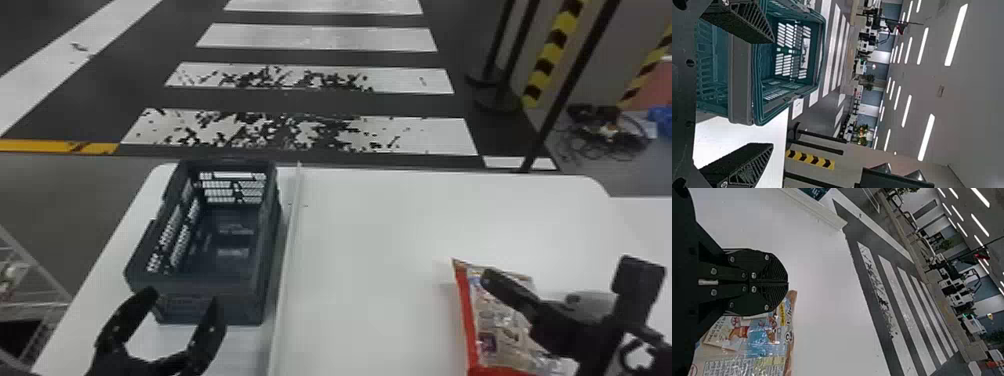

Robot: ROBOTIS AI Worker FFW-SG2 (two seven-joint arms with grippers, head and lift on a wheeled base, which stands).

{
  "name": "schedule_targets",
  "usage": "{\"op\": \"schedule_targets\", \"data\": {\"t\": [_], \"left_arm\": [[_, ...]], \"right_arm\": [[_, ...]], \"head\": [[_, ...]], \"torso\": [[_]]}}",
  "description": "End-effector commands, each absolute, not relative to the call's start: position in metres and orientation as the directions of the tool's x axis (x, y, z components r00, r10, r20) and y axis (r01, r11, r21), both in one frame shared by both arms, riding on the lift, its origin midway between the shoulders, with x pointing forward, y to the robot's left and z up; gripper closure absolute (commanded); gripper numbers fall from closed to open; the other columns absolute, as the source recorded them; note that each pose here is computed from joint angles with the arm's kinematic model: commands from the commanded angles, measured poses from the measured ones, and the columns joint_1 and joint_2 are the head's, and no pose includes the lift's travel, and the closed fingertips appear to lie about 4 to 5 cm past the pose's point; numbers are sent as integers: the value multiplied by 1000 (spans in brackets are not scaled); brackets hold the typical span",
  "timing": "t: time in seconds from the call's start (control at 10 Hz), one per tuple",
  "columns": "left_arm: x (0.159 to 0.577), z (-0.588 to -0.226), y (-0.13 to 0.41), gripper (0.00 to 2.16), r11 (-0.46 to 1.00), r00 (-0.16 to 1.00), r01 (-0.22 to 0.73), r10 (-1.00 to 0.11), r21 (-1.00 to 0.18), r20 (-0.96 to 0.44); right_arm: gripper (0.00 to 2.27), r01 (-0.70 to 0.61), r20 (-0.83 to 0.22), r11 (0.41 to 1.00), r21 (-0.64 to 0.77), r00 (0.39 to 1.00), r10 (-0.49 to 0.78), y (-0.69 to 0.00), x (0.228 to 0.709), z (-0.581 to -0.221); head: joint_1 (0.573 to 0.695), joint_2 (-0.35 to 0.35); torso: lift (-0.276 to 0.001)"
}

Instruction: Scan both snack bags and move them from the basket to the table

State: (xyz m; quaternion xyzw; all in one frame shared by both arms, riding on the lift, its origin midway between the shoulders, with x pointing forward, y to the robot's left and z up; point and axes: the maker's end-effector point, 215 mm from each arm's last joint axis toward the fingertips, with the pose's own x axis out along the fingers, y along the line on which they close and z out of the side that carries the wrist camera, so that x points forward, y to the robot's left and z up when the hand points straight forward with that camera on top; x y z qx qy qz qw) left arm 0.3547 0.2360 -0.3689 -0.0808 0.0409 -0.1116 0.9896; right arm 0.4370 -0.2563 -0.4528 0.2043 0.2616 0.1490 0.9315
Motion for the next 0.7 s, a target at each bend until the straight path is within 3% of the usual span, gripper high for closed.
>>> {"op": "schedule_targets", "data": {"t": [0.0,0.6], "left_arm": [[354,-368,236,53,962,971,216,-229,-169,-61],[353,-363,230,53,960,970,226,-237,-167,-53]], "right_arm": [[2246,-153,-432,880,449,826,363,-270,435,-464],[2246,-114,-439,891,440,838,325,-308,415,-476]], "head": [[695,-25],[695,-100]], "torso": [[-98],[-98]]}}
